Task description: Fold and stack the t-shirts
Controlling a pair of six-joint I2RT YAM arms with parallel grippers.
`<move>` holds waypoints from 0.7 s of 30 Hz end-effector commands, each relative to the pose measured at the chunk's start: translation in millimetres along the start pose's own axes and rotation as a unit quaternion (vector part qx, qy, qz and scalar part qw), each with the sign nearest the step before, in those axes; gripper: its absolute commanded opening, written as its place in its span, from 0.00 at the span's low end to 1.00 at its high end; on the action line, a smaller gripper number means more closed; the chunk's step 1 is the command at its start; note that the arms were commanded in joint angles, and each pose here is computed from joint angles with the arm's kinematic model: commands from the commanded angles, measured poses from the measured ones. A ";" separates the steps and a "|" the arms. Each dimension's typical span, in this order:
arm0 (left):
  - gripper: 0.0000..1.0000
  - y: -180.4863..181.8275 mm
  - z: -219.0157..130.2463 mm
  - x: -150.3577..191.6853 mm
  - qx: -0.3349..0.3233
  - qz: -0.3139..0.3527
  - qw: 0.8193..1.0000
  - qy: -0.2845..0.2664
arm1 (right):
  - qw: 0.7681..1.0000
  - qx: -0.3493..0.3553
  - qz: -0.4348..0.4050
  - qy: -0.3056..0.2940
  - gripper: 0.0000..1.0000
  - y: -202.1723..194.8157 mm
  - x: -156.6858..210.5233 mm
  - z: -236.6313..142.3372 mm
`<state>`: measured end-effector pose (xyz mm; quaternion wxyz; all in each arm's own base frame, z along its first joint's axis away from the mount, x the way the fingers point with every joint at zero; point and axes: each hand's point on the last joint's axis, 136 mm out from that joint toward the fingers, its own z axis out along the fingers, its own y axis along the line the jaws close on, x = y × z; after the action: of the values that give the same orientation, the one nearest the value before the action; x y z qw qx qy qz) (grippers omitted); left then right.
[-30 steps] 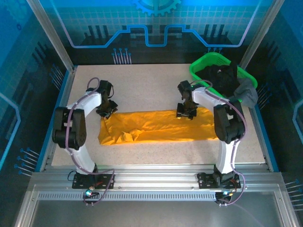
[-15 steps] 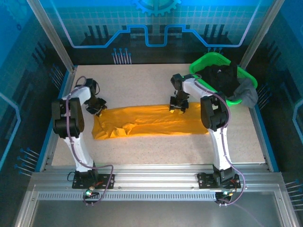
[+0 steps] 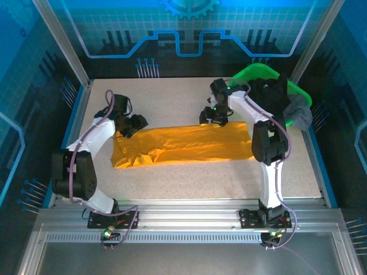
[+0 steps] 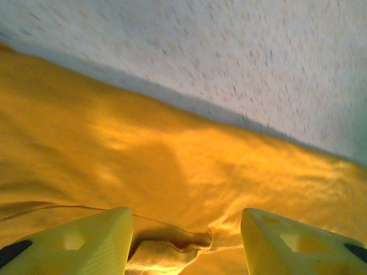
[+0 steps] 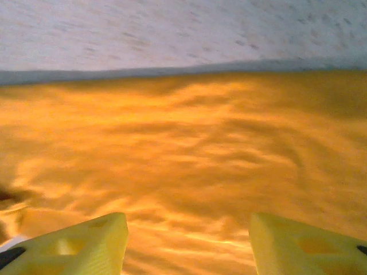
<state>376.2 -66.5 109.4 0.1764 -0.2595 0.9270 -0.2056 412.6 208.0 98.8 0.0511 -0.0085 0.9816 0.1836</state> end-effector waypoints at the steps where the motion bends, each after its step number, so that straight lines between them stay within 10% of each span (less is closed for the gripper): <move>1: 0.55 9.1 27.1 38.9 0.016 0.028 0.996 0.083 | 0.994 -0.103 -0.022 0.004 0.62 42.1 20.3 -15.7; 21: 0.60 42.0 -11.7 177.7 -0.005 0.051 0.979 0.199 | 0.992 -0.122 -0.014 0.002 0.63 52.7 38.0 -26.9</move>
<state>243.2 -123.8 61.3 0.0458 -0.1535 0.9589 -0.2342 376.0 242.7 129.3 0.0502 -0.0264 0.9561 0.2876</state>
